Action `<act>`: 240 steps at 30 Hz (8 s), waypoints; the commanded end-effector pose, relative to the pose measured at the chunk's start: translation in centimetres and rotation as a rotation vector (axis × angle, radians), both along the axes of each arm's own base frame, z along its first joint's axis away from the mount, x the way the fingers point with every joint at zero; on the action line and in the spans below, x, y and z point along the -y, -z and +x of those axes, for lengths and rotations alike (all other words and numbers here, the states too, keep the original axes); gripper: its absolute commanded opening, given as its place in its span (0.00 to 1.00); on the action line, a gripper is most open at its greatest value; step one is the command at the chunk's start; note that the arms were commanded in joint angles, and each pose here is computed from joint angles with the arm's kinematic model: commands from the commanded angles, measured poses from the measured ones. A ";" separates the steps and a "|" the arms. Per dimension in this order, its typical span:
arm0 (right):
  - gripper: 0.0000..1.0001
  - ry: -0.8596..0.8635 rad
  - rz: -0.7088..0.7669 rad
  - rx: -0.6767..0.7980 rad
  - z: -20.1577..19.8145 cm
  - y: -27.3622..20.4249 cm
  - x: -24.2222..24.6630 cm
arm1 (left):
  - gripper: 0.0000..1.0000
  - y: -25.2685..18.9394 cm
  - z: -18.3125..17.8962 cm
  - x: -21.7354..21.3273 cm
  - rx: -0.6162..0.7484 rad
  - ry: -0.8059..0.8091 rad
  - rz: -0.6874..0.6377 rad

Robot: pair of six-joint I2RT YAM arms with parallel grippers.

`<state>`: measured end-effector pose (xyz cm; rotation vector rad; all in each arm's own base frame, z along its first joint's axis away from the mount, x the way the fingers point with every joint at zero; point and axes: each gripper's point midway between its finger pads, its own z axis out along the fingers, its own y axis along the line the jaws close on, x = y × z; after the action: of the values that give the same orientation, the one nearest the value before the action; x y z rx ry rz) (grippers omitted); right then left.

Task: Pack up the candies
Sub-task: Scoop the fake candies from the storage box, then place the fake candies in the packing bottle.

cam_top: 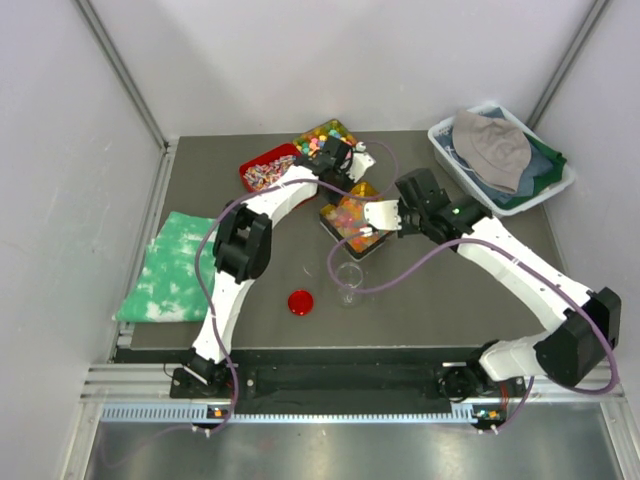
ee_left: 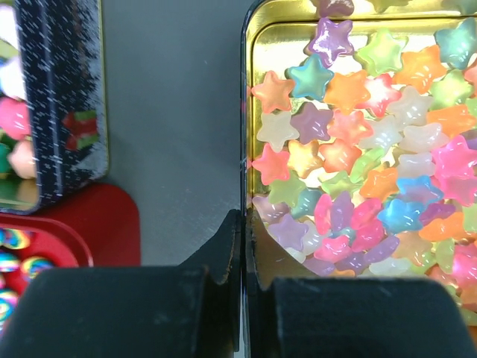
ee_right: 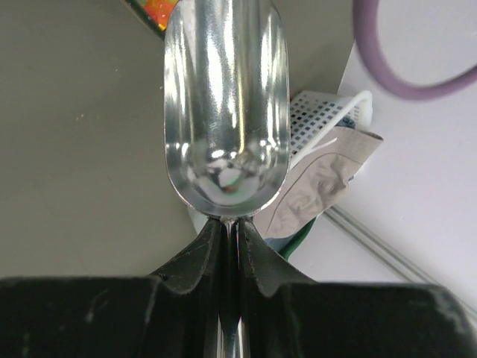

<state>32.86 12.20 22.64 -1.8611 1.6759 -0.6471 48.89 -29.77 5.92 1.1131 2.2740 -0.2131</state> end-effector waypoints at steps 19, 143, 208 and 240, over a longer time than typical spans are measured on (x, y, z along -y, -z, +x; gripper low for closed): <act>0.00 -0.015 -0.119 0.029 5.4 2.3 -1.7 | 0.00 -13.5 2.5 4.3 0.375 0.130 -0.096; 0.00 0.285 0.406 -0.128 4.1 8.8 -6.1 | 0.19 -10.9 2.5 3.9 0.282 0.015 -0.198; 0.00 0.002 0.290 -0.207 -8.6 1.3 -3.3 | 0.99 -10.6 -7.5 -6.1 -0.124 -0.006 -0.481; 0.00 -0.129 -0.001 -0.195 -10.1 2.8 -3.7 | 0.99 -10.5 -7.3 -7.2 -0.132 -0.023 -0.463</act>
<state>22.79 15.59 19.52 -2.0513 1.6870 -0.3922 41.15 -22.63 13.10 0.8314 2.2776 -0.7824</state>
